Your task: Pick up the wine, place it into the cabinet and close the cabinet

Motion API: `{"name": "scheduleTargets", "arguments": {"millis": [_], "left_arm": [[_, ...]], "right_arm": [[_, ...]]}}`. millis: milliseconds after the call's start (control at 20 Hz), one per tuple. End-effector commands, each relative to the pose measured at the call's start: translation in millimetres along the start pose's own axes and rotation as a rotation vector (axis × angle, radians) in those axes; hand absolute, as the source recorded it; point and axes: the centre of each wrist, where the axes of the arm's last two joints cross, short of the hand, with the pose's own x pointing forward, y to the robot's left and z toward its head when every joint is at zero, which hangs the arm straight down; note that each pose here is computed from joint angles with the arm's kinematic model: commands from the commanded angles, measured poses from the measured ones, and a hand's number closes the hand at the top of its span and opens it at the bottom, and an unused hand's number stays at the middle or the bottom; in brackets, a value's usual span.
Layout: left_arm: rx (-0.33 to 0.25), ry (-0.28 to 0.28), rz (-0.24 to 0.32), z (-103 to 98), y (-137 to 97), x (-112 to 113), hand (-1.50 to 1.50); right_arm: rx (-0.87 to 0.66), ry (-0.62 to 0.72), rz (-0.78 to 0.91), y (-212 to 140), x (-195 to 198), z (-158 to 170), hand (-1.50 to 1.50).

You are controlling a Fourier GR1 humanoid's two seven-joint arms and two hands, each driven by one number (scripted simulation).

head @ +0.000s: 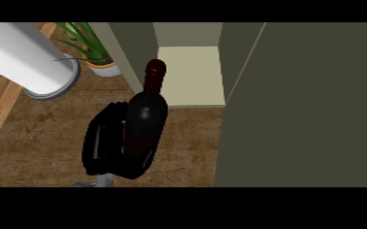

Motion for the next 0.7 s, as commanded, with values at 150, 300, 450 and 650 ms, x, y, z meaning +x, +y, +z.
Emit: {"name": "scheduleTargets", "arguments": {"millis": [150, 300, 450, 650], "left_arm": [[0.017, 0.037, 0.017, -27, -38, 26, 1.5], [0.049, 0.071, 0.001, -30, -64, 14, 1.5], [0.065, 0.079, 0.006, -65, -75, 23, 1.5], [0.091, 0.096, -0.053, -76, -77, 7, 1.5]], "right_arm": [[0.004, -0.052, -0.069, 4, 40, 32, -1.5], [0.035, -0.069, -0.051, 0, 45, 33, -1.5], [0.03, -0.069, -0.049, -8, 29, 20, -1.5], [0.015, -0.077, -0.052, -4, 37, 33, -1.5]]}}
